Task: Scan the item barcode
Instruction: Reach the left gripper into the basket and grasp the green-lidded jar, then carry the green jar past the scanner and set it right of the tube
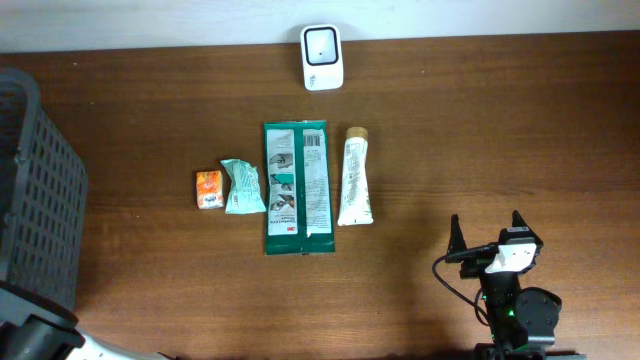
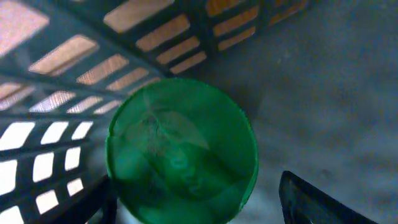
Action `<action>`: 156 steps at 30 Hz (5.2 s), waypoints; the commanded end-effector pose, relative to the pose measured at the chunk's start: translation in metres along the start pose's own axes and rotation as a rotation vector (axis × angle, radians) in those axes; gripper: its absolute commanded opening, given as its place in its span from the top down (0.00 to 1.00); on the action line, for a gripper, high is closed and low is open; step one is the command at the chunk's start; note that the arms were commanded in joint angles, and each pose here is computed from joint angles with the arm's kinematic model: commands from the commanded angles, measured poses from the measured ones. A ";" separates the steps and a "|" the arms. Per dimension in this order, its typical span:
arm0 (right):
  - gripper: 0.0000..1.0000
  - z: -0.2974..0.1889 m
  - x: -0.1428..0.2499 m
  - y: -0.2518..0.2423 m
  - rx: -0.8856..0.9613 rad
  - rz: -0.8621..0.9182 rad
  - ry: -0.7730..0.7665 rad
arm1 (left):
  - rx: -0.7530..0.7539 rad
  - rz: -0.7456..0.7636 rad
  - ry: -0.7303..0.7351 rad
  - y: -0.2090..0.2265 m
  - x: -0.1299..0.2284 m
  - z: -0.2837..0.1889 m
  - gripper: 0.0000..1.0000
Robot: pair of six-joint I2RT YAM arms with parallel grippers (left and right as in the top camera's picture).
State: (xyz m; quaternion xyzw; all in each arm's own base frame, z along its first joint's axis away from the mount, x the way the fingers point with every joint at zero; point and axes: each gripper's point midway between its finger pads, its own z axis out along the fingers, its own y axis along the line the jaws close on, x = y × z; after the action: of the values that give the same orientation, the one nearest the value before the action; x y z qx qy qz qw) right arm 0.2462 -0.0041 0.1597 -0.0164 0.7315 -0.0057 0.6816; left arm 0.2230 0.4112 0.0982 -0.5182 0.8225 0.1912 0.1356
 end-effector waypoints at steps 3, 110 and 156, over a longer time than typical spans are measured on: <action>0.02 0.000 0.004 0.001 -0.007 -0.006 0.006 | 0.023 0.028 -0.001 -0.003 0.000 0.007 0.07; 0.02 0.000 0.004 0.001 -0.007 -0.006 0.006 | 0.987 1.079 -0.192 -0.381 0.316 -0.366 0.38; 0.02 0.000 0.004 0.001 -0.007 -0.006 0.006 | 1.201 1.504 -0.252 -0.460 0.557 -0.410 0.01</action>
State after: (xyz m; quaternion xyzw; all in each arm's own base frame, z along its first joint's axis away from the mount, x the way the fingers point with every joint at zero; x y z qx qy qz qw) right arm 0.2462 -0.0041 0.1597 -0.0165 0.7315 -0.0059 0.6816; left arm 0.3729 -0.3916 0.0750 0.3321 0.8981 -0.1293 0.2577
